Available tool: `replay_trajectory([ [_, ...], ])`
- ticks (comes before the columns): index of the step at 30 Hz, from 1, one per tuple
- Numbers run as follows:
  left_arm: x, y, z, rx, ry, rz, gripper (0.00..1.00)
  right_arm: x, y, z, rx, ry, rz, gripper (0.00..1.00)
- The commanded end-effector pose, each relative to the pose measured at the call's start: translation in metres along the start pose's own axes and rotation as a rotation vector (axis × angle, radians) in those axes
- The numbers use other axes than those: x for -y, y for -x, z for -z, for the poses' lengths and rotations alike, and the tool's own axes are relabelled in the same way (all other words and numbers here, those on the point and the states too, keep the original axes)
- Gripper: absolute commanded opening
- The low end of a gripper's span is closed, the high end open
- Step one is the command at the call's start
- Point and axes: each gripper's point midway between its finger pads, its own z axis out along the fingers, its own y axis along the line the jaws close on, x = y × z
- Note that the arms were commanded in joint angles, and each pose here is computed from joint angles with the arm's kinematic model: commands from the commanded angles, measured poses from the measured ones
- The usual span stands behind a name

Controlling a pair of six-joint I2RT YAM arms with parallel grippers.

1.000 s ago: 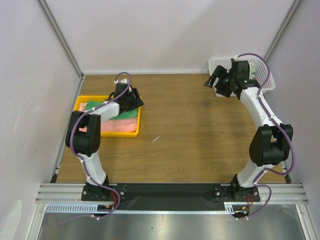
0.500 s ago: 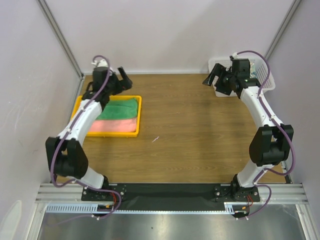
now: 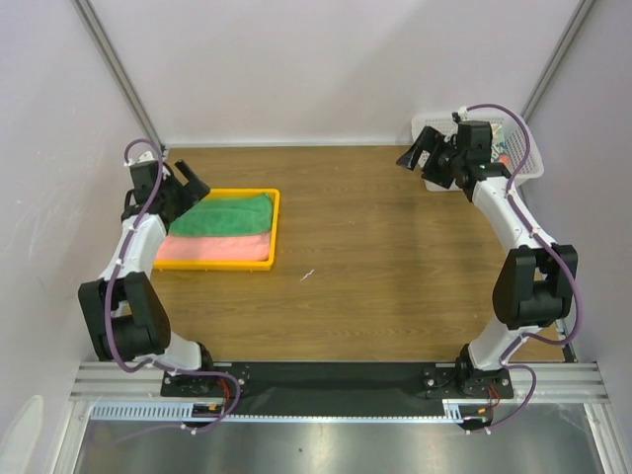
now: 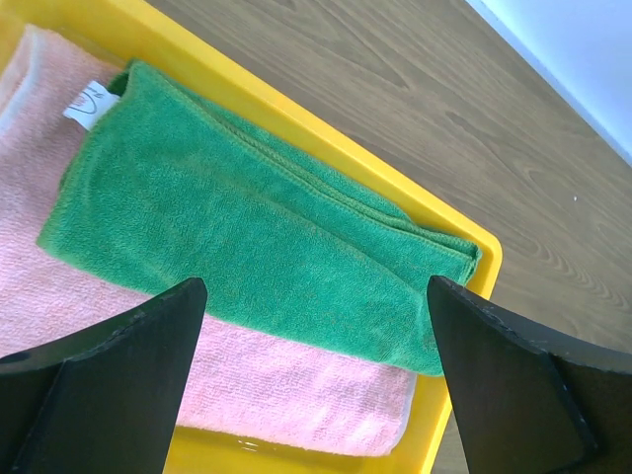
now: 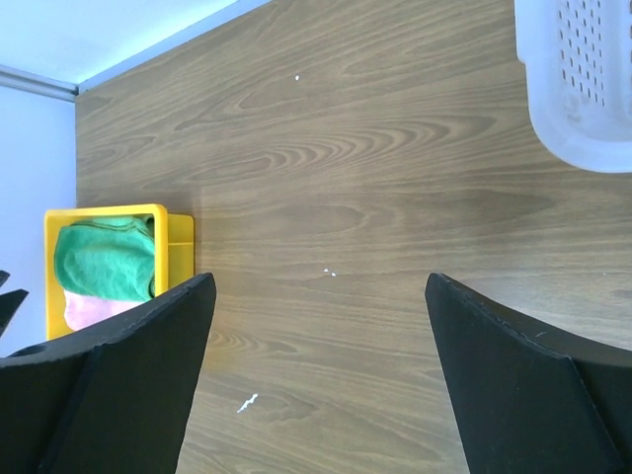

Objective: Fold and stack the towels
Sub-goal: Neatly place the folded towel into the bin

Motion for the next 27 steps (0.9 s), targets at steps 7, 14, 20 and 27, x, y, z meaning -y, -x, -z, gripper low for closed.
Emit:
replay_trajectory([
  [7, 0.005, -0.002, -0.014, -0.012, -0.054, -0.023, 1.00, -0.014, 0.024, 0.011, 0.106, 0.041, 0.000, 0.96],
  [14, -0.004, -0.012, -0.024, -0.030, -0.029, -0.014, 0.99, -0.013, 0.026, 0.008, 0.113, 0.032, -0.005, 0.96],
  [20, -0.008, -0.018, -0.027, -0.042, -0.019, -0.010, 0.99, -0.011, 0.026, 0.005, 0.114, 0.027, -0.009, 0.97],
  [27, -0.010, -0.019, -0.027, -0.040, -0.012, -0.017, 0.99, -0.012, 0.028, 0.004, 0.118, 0.032, -0.010, 0.97],
])
